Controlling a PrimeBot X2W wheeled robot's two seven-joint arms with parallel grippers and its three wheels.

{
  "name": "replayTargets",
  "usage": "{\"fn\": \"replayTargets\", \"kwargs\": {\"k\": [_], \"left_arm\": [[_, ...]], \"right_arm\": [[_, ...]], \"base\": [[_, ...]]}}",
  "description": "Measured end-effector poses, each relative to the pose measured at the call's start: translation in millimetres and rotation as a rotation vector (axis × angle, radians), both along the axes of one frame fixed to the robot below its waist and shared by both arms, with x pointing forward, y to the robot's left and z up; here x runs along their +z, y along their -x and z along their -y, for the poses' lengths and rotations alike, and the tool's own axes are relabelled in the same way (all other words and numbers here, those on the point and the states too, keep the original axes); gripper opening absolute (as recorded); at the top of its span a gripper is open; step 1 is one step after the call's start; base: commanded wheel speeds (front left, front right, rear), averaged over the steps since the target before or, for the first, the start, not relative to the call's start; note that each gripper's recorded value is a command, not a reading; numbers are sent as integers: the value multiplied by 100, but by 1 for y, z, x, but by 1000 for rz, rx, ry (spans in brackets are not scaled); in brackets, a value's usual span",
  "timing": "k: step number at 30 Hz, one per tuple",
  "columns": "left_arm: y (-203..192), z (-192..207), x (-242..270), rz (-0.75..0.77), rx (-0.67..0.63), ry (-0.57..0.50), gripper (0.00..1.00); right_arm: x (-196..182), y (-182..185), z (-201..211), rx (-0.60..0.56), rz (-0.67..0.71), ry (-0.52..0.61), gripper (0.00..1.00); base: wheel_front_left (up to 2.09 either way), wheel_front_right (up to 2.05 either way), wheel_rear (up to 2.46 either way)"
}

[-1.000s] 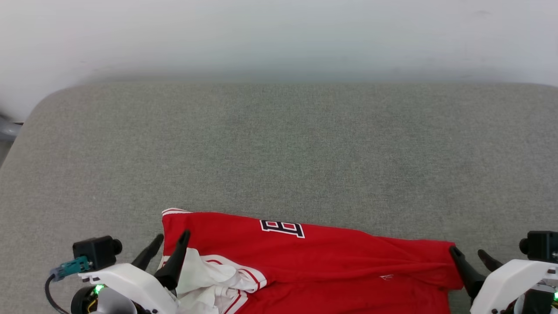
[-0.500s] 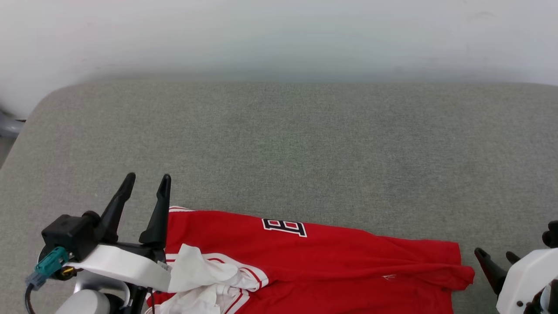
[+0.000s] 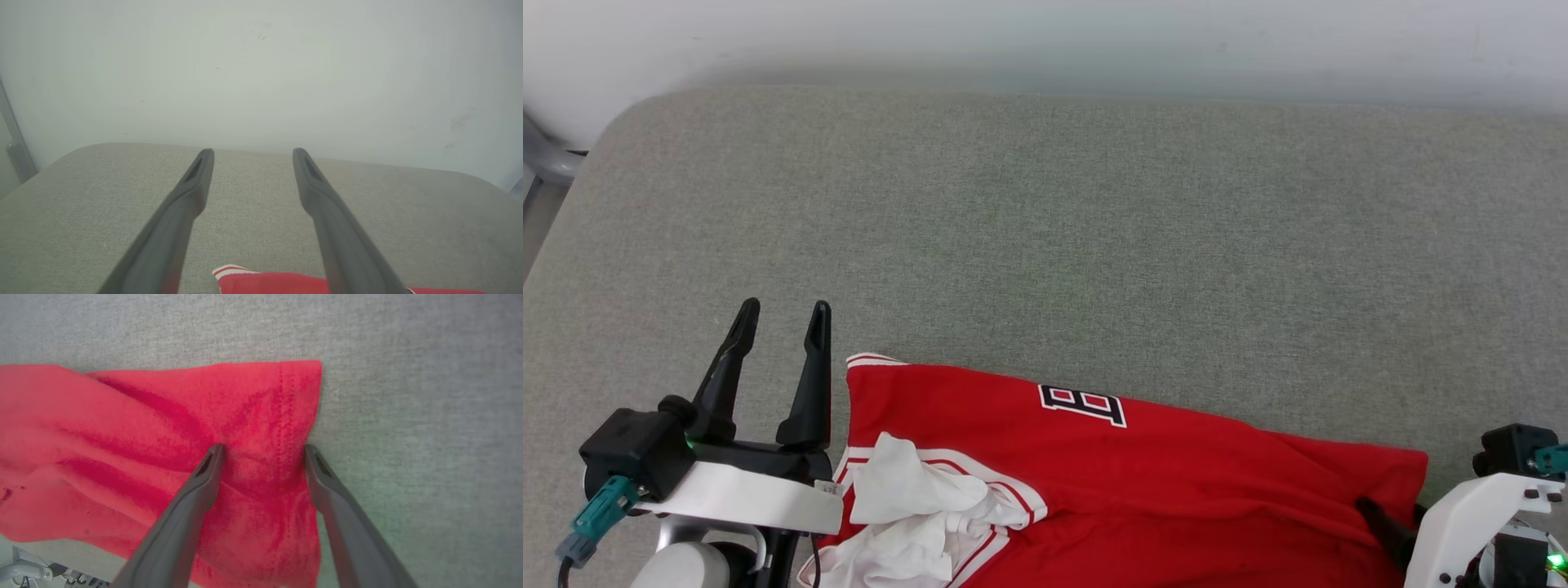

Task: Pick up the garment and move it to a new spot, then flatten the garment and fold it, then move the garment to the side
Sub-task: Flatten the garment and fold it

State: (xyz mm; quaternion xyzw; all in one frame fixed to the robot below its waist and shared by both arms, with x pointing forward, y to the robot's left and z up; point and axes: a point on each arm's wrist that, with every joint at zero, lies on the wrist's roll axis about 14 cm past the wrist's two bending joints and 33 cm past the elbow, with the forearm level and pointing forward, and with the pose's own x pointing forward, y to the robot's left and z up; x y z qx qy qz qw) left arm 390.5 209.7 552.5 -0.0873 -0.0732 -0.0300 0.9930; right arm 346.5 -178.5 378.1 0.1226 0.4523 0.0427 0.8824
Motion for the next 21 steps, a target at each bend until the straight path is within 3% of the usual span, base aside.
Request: {"fn": "replayTargets", "kwargs": {"k": [5, 6, 7, 13, 21], "left_arm": [[0, -6, -7, -10, 11, -3, 100], [0, -7, -8, -13, 9, -5, 100], [0, -7, -8, -12, 9, -9, 100], [4, -5, -2, 13, -1, -27, 100], [11, 0, 4, 35, -13, -39, 100]], "right_arm": [[-18, 9, -14, 23, -74, -60, 100], [-20, 10, -16, 27, -81, -68, 35], [-20, 11, -18, 33, -85, -73, 0], [-13, 10, -28, 43, -64, -106, 0], [18, -9, -18, 6, 69, -97, 0]], "base": [[0, 0, 0], [0, 0, 0], [0, 0, 0], [0, 0, 0], [0, 0, 0]]}}
